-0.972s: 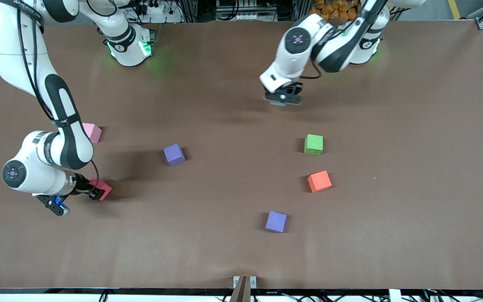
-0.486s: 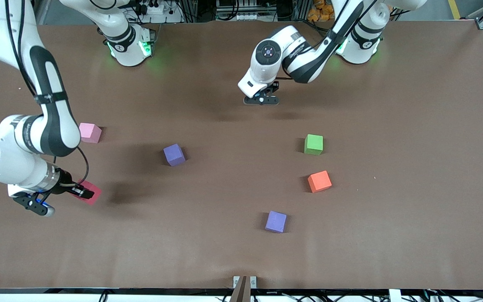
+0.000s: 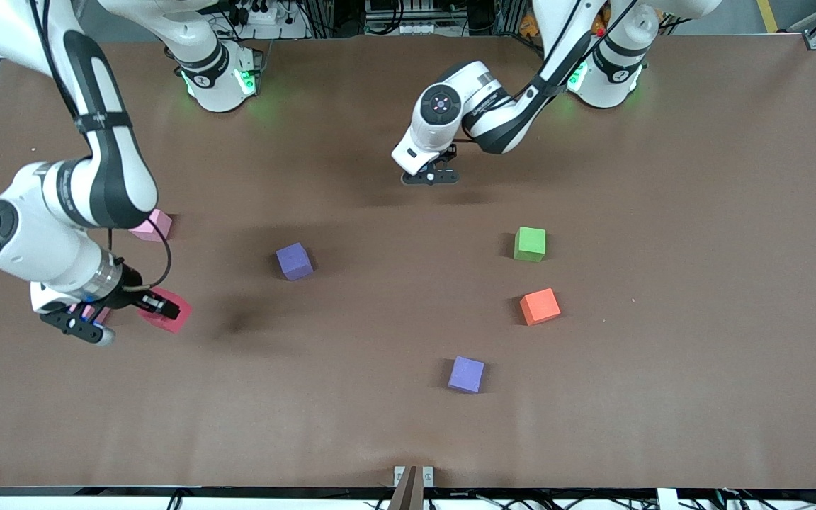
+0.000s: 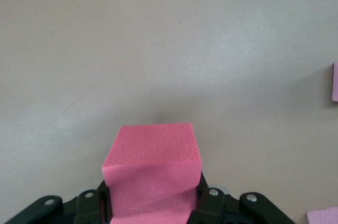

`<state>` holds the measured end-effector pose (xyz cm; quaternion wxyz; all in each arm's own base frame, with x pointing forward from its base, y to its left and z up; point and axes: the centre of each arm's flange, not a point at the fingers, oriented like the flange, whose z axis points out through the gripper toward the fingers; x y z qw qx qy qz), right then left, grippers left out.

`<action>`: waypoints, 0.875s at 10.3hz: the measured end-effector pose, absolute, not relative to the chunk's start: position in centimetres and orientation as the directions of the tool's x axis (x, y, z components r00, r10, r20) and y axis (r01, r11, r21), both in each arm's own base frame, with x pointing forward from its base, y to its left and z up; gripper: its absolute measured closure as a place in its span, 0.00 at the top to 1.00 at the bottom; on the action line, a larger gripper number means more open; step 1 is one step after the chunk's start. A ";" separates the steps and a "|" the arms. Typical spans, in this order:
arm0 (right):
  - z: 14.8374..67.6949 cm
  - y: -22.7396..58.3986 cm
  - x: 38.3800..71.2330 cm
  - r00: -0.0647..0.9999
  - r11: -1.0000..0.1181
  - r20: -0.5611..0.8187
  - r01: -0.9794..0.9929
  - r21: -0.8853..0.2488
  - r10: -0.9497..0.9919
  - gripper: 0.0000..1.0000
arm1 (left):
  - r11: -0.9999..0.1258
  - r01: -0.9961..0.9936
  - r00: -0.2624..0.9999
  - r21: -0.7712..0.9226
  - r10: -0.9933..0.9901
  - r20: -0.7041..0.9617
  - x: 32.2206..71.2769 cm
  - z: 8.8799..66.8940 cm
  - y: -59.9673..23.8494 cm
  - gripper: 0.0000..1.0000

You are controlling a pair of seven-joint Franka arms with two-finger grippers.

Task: Arrange blocks into number 1
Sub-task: 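Place the cyan cube mid-table with the left gripper while the right carries pink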

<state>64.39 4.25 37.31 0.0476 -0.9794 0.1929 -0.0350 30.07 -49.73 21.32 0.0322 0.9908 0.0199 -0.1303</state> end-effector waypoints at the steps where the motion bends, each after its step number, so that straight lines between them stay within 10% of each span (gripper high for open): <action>1: 37.8 5.0 63.4 0.926 -0.923 0.052 -0.367 -0.111 -0.374 0.56 | -0.998 0.049 0.968 0.043 0.037 -0.248 29.9 20.7 -50.1 0.55; 3: 37.7 7.0 61.3 0.935 -0.932 0.042 -0.345 -0.111 -0.351 0.56 | -0.998 0.058 0.968 0.039 0.047 -0.245 30.0 20.2 -50.3 0.56; 7: 37.9 8.5 58.7 0.946 -0.942 0.027 -0.318 -0.111 -0.323 0.56 | -0.998 0.048 0.982 0.045 0.039 -0.187 30.6 21.1 -50.8 1.00; 9: 38.5 10.9 58.0 0.953 -0.948 0.030 -0.297 -0.117 -0.303 0.56 | -0.994 0.090 0.987 0.069 0.080 -0.137 32.3 24.8 -50.7 1.00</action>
